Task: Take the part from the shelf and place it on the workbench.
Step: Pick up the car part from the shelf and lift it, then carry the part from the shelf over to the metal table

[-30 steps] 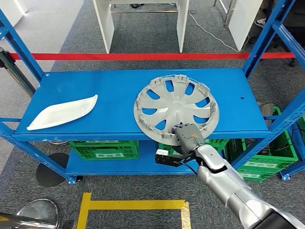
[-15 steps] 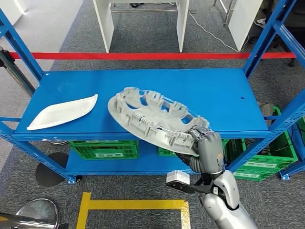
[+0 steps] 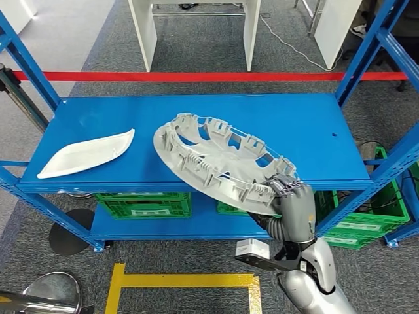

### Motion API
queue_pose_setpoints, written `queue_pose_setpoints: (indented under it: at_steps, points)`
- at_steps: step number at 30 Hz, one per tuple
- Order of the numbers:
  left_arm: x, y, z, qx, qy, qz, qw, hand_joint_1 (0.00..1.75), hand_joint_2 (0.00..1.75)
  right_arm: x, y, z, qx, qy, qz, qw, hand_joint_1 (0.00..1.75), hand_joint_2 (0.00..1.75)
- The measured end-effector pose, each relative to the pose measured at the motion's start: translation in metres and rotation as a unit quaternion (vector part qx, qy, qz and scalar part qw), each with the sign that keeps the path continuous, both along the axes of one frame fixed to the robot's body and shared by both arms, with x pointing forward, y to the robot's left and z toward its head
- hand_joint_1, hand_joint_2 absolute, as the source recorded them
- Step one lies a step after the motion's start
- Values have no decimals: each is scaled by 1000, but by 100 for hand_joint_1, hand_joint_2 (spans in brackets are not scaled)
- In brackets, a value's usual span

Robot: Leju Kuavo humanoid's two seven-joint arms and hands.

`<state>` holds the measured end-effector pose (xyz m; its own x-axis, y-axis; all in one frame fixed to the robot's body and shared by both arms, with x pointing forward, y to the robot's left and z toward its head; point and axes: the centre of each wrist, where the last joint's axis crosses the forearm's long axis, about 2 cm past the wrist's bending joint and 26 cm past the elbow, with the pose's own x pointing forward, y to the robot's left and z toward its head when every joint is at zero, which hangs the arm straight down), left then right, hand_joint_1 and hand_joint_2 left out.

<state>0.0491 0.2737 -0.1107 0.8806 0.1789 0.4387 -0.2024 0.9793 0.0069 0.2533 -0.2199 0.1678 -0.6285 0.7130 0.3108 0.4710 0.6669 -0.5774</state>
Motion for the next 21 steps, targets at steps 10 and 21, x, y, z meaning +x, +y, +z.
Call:
queue_pose_setpoints:
  at_steps: [10, 21]
  points:
    - [-1, 0, 0, 13, -16, -1, 1000, 0, 175, -9, -19, 19, 97, -29, 8, 995, 175, 175]
    - [-3, -2, 0, 3, -45, -5, 999, 0, 131, -29, -40, 34, 134, -70, 1, 988, 175, 175]
